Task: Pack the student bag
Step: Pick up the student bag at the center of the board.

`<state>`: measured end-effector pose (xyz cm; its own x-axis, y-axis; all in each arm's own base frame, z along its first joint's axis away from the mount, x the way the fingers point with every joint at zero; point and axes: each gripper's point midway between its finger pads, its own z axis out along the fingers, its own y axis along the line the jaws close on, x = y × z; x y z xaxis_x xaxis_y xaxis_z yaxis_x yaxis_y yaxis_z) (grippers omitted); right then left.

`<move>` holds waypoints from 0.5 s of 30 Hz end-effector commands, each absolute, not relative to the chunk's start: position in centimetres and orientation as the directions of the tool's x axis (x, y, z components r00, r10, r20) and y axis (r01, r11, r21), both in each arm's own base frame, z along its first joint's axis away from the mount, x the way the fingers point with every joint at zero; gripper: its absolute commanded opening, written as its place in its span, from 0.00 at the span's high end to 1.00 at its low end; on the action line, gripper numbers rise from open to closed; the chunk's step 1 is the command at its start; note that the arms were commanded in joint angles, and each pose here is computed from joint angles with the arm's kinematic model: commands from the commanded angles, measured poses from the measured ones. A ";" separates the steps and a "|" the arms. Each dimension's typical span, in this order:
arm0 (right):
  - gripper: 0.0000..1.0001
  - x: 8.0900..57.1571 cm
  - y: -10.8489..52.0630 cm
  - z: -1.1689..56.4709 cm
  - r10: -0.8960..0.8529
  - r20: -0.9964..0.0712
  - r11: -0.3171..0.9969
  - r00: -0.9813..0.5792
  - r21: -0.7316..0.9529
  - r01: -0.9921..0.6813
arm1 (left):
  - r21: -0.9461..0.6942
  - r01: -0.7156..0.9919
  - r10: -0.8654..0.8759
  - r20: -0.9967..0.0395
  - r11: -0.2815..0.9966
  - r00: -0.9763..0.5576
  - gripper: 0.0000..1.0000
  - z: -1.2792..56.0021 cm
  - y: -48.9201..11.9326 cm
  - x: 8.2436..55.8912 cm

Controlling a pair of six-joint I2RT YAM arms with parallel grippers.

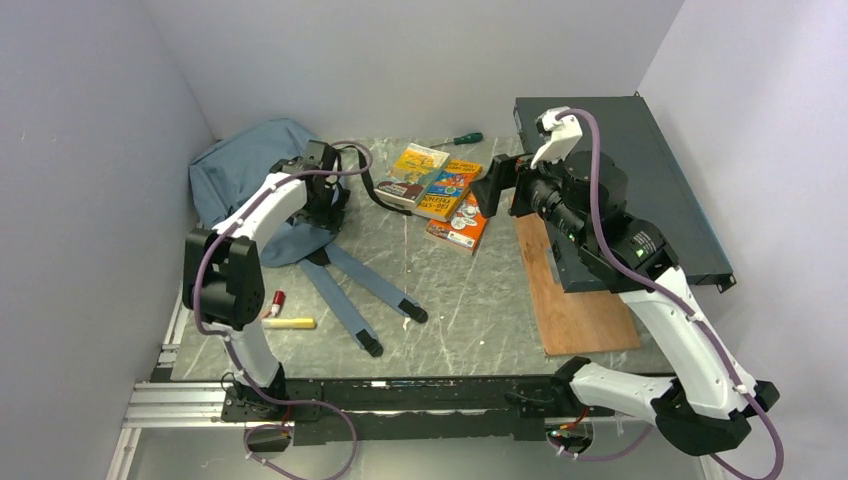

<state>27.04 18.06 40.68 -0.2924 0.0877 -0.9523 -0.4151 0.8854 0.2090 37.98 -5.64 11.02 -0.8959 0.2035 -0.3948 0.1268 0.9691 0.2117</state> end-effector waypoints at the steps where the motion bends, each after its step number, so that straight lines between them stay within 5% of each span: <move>1: 0.00 27.1 19.4 41.2 0.078 -0.963 0.851 -0.258 0.199 -0.487 | 0.280 0.123 0.236 -0.417 0.952 -0.878 0.04 12.2 -4.8 39.9; 5: 0.00 27.4 19.7 40.9 0.061 -0.959 0.852 -0.278 0.195 -0.485 | 0.272 0.142 0.245 -0.396 0.952 -0.885 0.17 10.8 -5.2 39.5; 10: 0.00 27.4 19.3 40.9 0.071 -0.961 0.860 -0.269 0.196 -0.472 | 0.295 0.130 0.239 -0.374 0.947 -0.896 0.47 10.0 -4.8 39.6; 15: 0.00 27.1 19.0 40.9 0.078 -0.960 0.862 -0.270 0.200 -0.465 | 0.278 0.099 0.222 -0.456 0.955 -0.862 0.91 13.1 -5.1 40.4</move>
